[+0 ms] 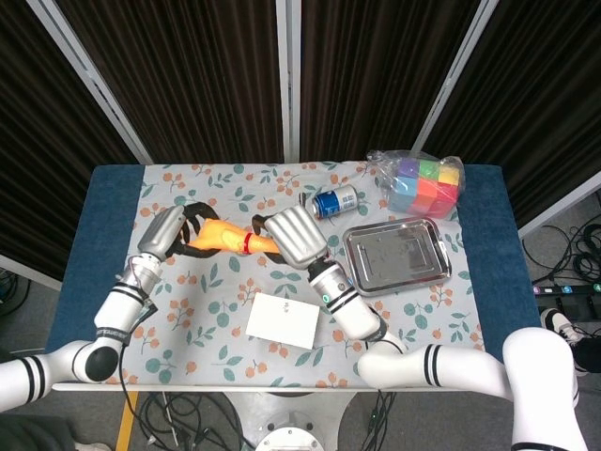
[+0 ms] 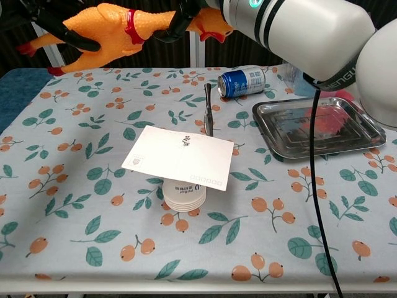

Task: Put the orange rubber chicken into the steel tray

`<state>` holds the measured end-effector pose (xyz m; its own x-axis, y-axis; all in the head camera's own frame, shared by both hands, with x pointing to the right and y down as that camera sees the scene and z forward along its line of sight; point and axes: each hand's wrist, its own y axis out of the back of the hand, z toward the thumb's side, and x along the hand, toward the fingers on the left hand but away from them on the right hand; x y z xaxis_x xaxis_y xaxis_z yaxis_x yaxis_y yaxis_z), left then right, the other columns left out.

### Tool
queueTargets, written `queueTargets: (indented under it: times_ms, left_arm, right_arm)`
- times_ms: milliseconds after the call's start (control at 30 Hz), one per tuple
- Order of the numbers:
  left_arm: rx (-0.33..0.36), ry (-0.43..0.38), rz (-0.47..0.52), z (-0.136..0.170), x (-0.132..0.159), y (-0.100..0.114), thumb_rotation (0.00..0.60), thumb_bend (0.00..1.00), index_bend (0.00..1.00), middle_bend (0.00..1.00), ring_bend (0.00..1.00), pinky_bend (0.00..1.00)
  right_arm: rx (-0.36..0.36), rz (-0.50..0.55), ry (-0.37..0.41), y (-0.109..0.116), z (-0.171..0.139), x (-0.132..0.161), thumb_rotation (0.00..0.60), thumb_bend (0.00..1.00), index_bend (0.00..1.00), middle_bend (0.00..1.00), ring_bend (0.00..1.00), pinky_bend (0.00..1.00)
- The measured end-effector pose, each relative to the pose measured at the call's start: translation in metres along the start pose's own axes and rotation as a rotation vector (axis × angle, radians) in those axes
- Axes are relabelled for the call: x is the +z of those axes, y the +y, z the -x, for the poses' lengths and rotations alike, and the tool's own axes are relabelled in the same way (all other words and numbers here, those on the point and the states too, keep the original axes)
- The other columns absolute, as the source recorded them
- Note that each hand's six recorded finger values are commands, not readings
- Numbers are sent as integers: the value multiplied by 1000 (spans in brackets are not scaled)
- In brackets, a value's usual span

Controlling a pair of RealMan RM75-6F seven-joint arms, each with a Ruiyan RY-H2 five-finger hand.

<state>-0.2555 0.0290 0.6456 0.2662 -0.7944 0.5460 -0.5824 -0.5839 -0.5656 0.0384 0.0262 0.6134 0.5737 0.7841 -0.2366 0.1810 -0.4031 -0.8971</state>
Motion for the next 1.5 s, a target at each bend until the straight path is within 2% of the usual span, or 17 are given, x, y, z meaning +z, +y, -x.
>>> queueTargets:
  times_ms: [100, 233, 467, 567, 600, 667, 733, 800, 867, 900, 967, 1167, 1233, 1400, 1500]
  left_arm:
    - [10, -2, 0, 0, -1, 0, 600, 580, 829, 884, 794, 871]
    - [28, -5, -2, -1, -2, 1, 600, 634, 899, 959, 844, 881]
    - [56, -11, -4, 0, -2, 3, 600, 676, 957, 1000, 913, 927]
    - [66, -15, -5, 1, -2, 3, 600, 676, 945, 995, 903, 925]
    - [66, -14, -4, 1, -2, 2, 600, 671, 904, 968, 872, 913]
    - [70, -17, 0, 2, -2, 2, 600, 639, 761, 859, 769, 864]
    - [63, -18, 5, 3, -2, 1, 600, 525, 494, 622, 561, 731]
    - [37, -22, 8, 5, -2, -2, 589, 435, 297, 401, 362, 577]
    - [10, -31, 14, 6, -1, -5, 562, 401, 221, 263, 233, 452]
    - [5, -37, 19, 7, 0, -6, 543, 392, 207, 212, 187, 396]
    - [7, -55, 31, 7, 3, -5, 532, 389, 205, 186, 166, 361]
    - [-14, -79, 39, 8, 5, -7, 600, 389, 205, 180, 163, 346]
    - [-13, -78, 40, 7, 4, -7, 600, 389, 205, 177, 160, 345]
    - [-10, -88, 41, 7, 5, -8, 600, 357, 188, 78, 100, 310]
    - [-16, -99, 23, 8, 5, -9, 600, 338, 184, 74, 96, 298]
  right_arm:
    - [6, 9, 3, -1, -2, 1, 600, 259, 1000, 824, 800, 1000]
    - [14, 14, 6, -1, -4, 1, 600, 249, 1000, 824, 800, 1000]
    - [14, 16, 0, -1, -4, -1, 600, 249, 1000, 824, 800, 1000]
    - [14, 17, 0, -1, -4, -1, 600, 250, 1000, 824, 800, 1000]
    - [15, 18, 0, -1, -4, -1, 600, 250, 1000, 824, 800, 1000]
    - [14, 15, -4, 0, -3, -2, 600, 249, 1000, 824, 800, 1000]
    - [14, 14, -8, 0, -2, -4, 600, 250, 1000, 824, 800, 1000]
    - [14, 13, -12, 1, -1, -5, 600, 251, 1000, 824, 800, 1000]
    - [16, 10, -11, 1, 1, -6, 600, 250, 1000, 824, 800, 1000]
    - [16, 10, -11, 1, 1, -6, 600, 251, 1000, 824, 800, 1000]
    - [18, 11, -11, 2, 2, -5, 600, 250, 1000, 824, 800, 1000]
    - [19, 10, -11, 2, 4, -5, 600, 249, 1000, 824, 802, 1000]
    - [23, 13, -11, 1, 4, -5, 600, 250, 1000, 825, 803, 1000]
    - [37, 6, -12, -1, 5, -6, 600, 250, 1000, 825, 802, 1000]
    - [47, -3, -8, -2, 6, -6, 600, 250, 1000, 825, 803, 1000]
